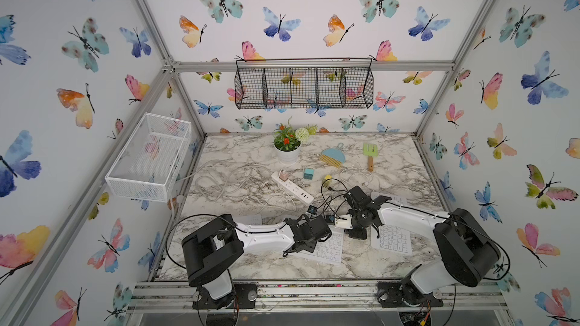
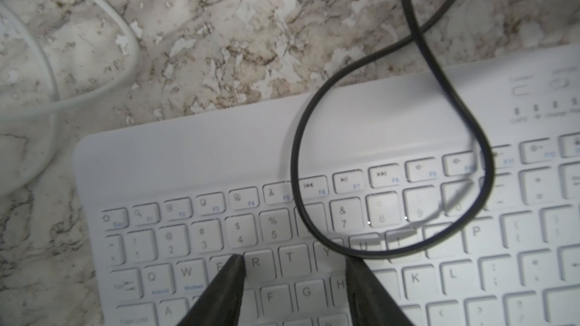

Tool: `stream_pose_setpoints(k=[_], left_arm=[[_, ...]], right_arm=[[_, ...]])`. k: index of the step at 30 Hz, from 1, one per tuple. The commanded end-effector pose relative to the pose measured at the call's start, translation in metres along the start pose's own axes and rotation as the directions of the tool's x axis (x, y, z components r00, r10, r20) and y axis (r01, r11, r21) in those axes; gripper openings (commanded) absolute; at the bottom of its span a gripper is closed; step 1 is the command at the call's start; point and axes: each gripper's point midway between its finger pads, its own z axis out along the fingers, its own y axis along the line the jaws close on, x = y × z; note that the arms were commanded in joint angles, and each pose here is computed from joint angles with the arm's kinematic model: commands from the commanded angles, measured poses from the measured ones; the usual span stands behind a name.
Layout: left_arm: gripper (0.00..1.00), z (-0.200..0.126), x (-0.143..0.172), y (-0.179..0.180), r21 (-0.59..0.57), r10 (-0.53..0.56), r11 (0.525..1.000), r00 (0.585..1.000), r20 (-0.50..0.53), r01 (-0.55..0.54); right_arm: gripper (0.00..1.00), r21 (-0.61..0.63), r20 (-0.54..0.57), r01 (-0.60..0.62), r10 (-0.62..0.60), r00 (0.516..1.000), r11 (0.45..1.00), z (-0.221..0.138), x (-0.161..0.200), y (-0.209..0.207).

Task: Unplug the wireless keyboard
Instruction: Remove the power cord from the keyboard.

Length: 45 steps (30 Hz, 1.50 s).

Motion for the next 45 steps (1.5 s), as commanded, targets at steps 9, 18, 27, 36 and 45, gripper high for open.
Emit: stream_pose_setpoints(k=[9, 18, 27, 36, 45], left_arm=[[0.54, 0.027, 0.105, 0.067, -0.199, 0.105, 0.962, 0.923, -0.371, -0.189], [0.54, 0.028, 0.102, 0.064, -0.188, 0.105, 0.965, 0.924, -0.369, -0.185], [0.54, 0.025, 0.098, 0.060, -0.182, 0.087, 0.970, 0.932, -0.352, -0.159], [0.54, 0.024, 0.098, 0.060, -0.176, 0.079, 0.973, 0.934, -0.347, -0.148], [0.54, 0.024, 0.099, 0.055, -0.152, 0.075, 0.979, 0.934, -0.350, -0.136]], right_arm=[[0.17, 0.033, -0.057, 0.069, -0.067, 0.996, 0.997, -0.009, 0.023, 0.008], [0.37, -0.070, 0.018, -0.006, 0.007, 1.000, 0.998, -0.010, -0.003, 0.011], [0.34, -0.131, -0.067, -0.042, 0.034, 0.997, 0.990, -0.001, 0.006, 0.013], [0.22, -0.188, -0.145, -0.110, 0.083, 0.986, 0.976, 0.014, 0.011, 0.016], [0.15, -0.117, -0.204, -0.019, -0.005, 0.979, 0.993, 0.014, 0.026, 0.011]])
